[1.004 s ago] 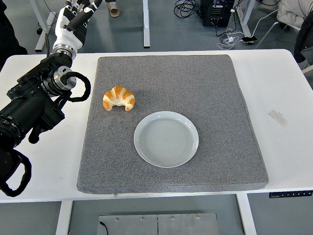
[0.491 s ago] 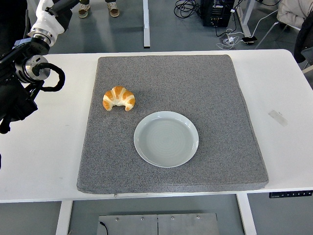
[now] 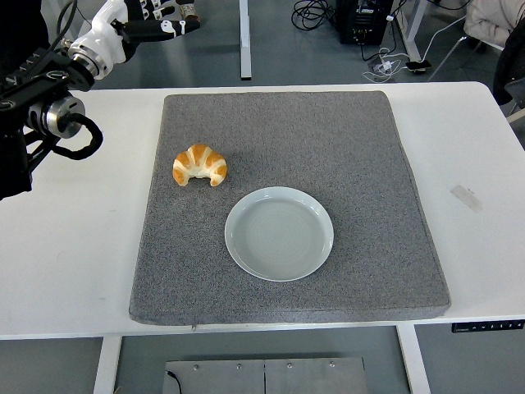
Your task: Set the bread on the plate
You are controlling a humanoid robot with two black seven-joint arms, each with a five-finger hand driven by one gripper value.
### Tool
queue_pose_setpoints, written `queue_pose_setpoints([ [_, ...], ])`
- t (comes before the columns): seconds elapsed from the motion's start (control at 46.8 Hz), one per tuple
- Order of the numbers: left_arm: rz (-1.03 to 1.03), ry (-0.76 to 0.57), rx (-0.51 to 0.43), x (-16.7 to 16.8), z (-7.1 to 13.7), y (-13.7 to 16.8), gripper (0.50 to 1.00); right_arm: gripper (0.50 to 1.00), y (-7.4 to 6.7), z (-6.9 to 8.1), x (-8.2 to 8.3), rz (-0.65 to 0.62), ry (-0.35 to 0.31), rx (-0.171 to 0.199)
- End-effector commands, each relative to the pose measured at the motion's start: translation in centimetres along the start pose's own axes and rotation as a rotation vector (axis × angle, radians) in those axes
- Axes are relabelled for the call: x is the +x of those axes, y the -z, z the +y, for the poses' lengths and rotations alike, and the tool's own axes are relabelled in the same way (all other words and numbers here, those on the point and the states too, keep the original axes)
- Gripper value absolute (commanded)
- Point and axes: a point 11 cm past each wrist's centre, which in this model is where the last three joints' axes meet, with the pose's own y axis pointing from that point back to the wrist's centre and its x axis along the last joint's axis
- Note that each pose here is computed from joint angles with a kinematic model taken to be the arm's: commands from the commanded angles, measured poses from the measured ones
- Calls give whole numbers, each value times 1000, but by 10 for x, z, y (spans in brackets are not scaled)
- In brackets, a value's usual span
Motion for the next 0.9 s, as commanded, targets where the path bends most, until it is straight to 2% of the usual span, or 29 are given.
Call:
queue_pose_setpoints([
  [0.0, -62, 21, 4, -10, 3, -3, 975, 1000, 0, 0, 0, 0, 0, 0],
  [0.128, -144, 36, 14, -17, 7, -8, 974, 1000, 0, 0, 0, 0, 0, 0],
  [0.406, -272, 47, 46, -19, 14, 4, 975, 1000, 0, 0, 0, 0, 0, 0],
  [0.577, -430, 105, 53, -27, 25, 11, 966, 1000, 0, 0, 0, 0, 1, 0],
  [0.769, -594, 219, 47, -52, 39, 23, 961, 1000, 0, 0, 0, 0, 0, 0],
  [0.876, -639, 215, 73, -45, 48, 32, 961, 1000, 0, 0, 0, 0, 0, 0],
])
